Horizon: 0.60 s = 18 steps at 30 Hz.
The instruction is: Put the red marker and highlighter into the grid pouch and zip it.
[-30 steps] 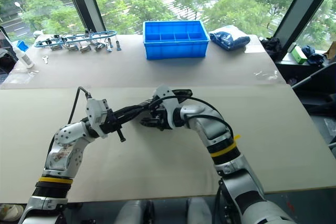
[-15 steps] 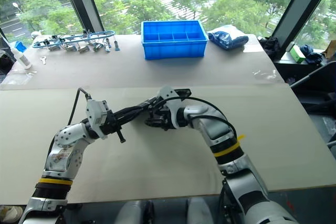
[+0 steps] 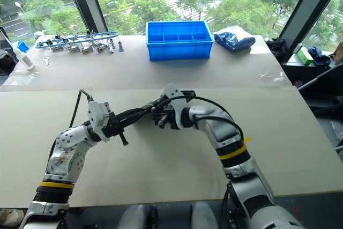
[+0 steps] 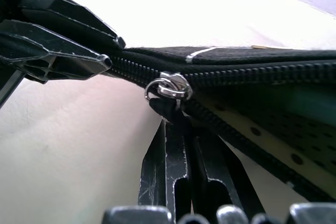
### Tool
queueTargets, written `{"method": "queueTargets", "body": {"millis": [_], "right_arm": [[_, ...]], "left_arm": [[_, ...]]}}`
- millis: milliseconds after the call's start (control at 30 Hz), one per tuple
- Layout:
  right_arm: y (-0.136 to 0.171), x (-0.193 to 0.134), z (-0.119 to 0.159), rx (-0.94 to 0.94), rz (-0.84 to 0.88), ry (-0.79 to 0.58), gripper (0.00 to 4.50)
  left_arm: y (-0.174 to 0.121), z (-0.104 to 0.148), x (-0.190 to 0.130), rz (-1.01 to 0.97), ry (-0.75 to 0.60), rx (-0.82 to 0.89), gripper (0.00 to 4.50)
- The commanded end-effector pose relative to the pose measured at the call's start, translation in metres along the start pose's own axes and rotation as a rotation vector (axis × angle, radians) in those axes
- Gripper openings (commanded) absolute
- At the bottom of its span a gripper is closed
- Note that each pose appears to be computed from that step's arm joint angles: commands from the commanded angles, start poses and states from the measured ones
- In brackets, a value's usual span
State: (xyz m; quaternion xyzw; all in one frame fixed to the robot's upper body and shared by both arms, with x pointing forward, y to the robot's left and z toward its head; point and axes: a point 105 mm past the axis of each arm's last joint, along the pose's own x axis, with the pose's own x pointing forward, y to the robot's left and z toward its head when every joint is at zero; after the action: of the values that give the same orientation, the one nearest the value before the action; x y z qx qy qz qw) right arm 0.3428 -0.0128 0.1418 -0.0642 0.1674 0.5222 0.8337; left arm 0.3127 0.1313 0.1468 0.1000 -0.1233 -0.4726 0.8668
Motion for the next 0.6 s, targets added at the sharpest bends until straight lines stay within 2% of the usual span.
{"method": "queueTargets", "body": {"millis": [33,167,367,467,600], "right_arm": [[-0.001,-0.014,0.015,-0.02,-0.004,-0.062,0.04],[-0.01,-0.041,0.013,-0.045,-0.033,-0.046,0.04],[-0.062,-0.109,-0.003,-0.061,-0.247,0.029,0.04],[-0.074,-0.128,-0.009,-0.058,-0.296,0.05,0.04],[-0.074,-0.131,-0.011,-0.056,-0.285,0.045,0.04]], "left_arm": [[0.003,0.01,0.001,0.001,-0.035,0.041,0.0],[0.004,0.009,-0.001,0.006,-0.031,0.046,0.0],[0.005,0.009,-0.003,0.011,-0.029,0.051,0.0],[0.005,0.009,-0.003,0.012,-0.029,0.052,0.0],[0.005,0.009,-0.003,0.01,-0.03,0.051,0.0]]}}
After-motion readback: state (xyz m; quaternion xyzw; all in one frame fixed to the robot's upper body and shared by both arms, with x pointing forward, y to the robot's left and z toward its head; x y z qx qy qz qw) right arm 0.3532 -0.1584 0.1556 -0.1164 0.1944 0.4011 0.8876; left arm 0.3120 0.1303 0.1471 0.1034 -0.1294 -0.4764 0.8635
